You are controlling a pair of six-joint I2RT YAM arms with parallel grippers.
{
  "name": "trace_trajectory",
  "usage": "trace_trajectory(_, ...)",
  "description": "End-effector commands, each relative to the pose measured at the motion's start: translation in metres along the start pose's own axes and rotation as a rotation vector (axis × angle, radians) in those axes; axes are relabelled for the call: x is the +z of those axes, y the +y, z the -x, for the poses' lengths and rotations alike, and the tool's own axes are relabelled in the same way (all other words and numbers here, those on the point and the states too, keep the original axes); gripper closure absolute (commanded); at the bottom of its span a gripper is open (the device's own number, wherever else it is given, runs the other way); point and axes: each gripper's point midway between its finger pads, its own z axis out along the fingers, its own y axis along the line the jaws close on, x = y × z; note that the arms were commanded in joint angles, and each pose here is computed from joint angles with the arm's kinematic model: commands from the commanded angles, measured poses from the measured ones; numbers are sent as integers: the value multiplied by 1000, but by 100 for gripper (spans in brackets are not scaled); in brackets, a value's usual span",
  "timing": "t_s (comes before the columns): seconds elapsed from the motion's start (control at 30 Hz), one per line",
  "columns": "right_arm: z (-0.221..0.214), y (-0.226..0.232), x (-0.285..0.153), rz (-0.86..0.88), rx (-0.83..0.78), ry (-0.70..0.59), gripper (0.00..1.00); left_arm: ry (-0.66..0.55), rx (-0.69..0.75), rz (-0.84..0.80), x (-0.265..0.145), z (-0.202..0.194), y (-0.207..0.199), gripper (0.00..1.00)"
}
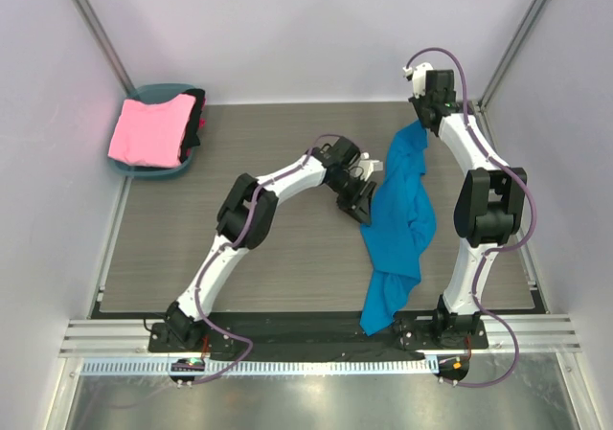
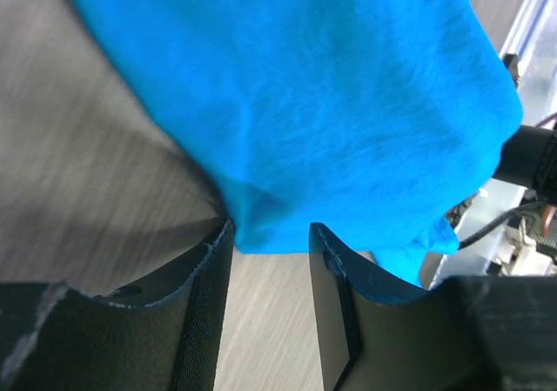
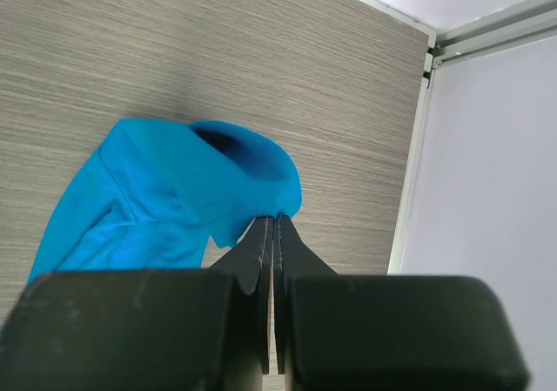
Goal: Fold and stack the t-shirts
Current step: Flatten the tshirt out
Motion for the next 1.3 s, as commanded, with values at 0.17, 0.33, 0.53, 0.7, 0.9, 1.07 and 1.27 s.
trace_trajectory(0.17,27,-15,-22,-42,-13,-76,99,75,-9,-7,26,-19,14,80)
trace_trajectory(0.33,31,-13,-30,-48,-39,-78,99,20,39,52,-13,2,14,100)
trace_trajectory(0.53,75,-42,-80,-115,-65,-191,99,-177,112,206,-162,39,2,100)
trace_trajectory(0.7,109,-49,-115,-135,-70,-267,99,-237,221,390,-269,43,-6,100)
trace_trajectory(0.9,107,-10,-135,-79,-179,-280,99,-195,260,411,-294,2,-35,100)
trace_trajectory(1.07,66,24,-128,-9,-250,-203,99,-40,157,372,-249,-62,-13,99)
trace_trajectory(1.27,14,59,-137,110,-301,-102,99,104,21,261,-224,-122,-24,73)
